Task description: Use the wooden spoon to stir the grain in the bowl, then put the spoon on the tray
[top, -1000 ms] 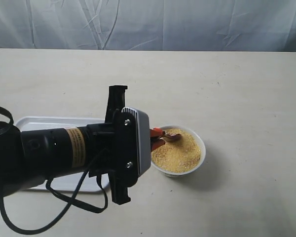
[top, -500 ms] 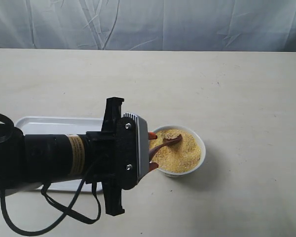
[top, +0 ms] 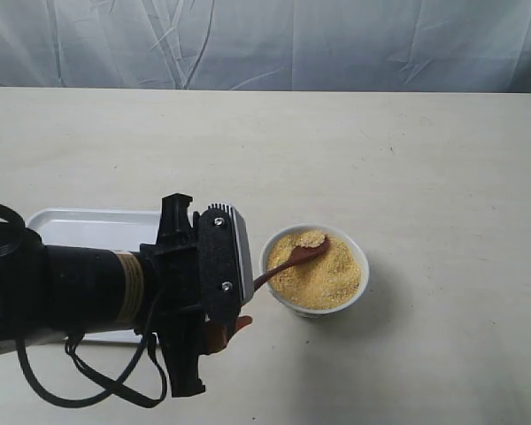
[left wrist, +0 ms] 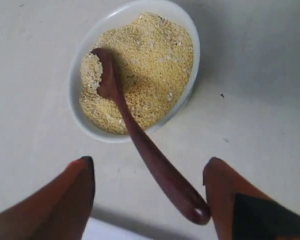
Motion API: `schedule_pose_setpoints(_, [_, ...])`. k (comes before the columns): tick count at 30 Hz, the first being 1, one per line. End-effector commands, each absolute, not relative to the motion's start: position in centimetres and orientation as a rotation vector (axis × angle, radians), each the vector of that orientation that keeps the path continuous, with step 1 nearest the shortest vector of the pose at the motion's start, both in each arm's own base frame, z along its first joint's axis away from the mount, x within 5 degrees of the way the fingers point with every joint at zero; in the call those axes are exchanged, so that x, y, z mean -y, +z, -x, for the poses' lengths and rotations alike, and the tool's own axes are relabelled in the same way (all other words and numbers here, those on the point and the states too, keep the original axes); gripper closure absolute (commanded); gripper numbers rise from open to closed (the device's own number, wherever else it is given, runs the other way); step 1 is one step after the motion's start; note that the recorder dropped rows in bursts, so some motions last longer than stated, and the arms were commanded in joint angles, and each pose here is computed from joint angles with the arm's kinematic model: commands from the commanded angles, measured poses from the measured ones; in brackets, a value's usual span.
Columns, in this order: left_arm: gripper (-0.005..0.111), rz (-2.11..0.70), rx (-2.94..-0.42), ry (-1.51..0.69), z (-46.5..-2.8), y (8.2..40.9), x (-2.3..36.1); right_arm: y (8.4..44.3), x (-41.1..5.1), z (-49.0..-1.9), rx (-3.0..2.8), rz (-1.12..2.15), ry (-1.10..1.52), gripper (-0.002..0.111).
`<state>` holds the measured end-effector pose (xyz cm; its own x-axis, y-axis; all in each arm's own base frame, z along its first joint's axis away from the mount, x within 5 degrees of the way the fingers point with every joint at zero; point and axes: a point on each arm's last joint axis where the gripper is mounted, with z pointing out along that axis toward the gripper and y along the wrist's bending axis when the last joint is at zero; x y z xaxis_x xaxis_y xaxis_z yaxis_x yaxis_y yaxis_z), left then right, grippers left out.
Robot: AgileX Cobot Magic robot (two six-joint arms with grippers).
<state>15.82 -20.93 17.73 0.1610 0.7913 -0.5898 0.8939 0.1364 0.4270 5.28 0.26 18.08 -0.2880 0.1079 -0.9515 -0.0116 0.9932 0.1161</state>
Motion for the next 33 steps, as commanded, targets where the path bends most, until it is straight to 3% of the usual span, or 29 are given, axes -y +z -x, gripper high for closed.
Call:
schedule_pose_setpoints(1, [0.045,-1.645,-1.699,-0.172,-15.7,17.4,20.8,18.0,-0.2,-5.3,-1.848,-0.072,0.109,0.108])
schedule_pose_setpoints(11, [0.045,-1.586,-1.780,-0.189,-15.7,17.5,20.6,18.1,-0.2,-5.3,-1.846,-0.074,0.112,0.108])
schedule_pose_setpoints(17, [0.045,-1.351,-1.900,-0.282,-15.9,20.8,20.5,18.1,-0.2,-5.3,-1.846,-0.074,0.112,0.108])
schedule_pose_setpoints(23, [0.045,-0.888,-2.107,-0.500,-17.0,24.2,19.1,18.0,-0.2,-5.3,-1.849,-0.072,0.109,0.108])
schedule_pose_setpoints(27, [0.045,-0.572,-2.283,-0.587,-18.6,23.8,17.2,18.0,-0.2,-5.3,-1.849,-0.072,0.109,0.108])
schedule_pose_setpoints(33, [0.045,-0.654,-2.412,-0.516,-18.8,21.8,16.8,18.0,-0.2,-5.3,-1.849,-0.072,0.109,0.108])
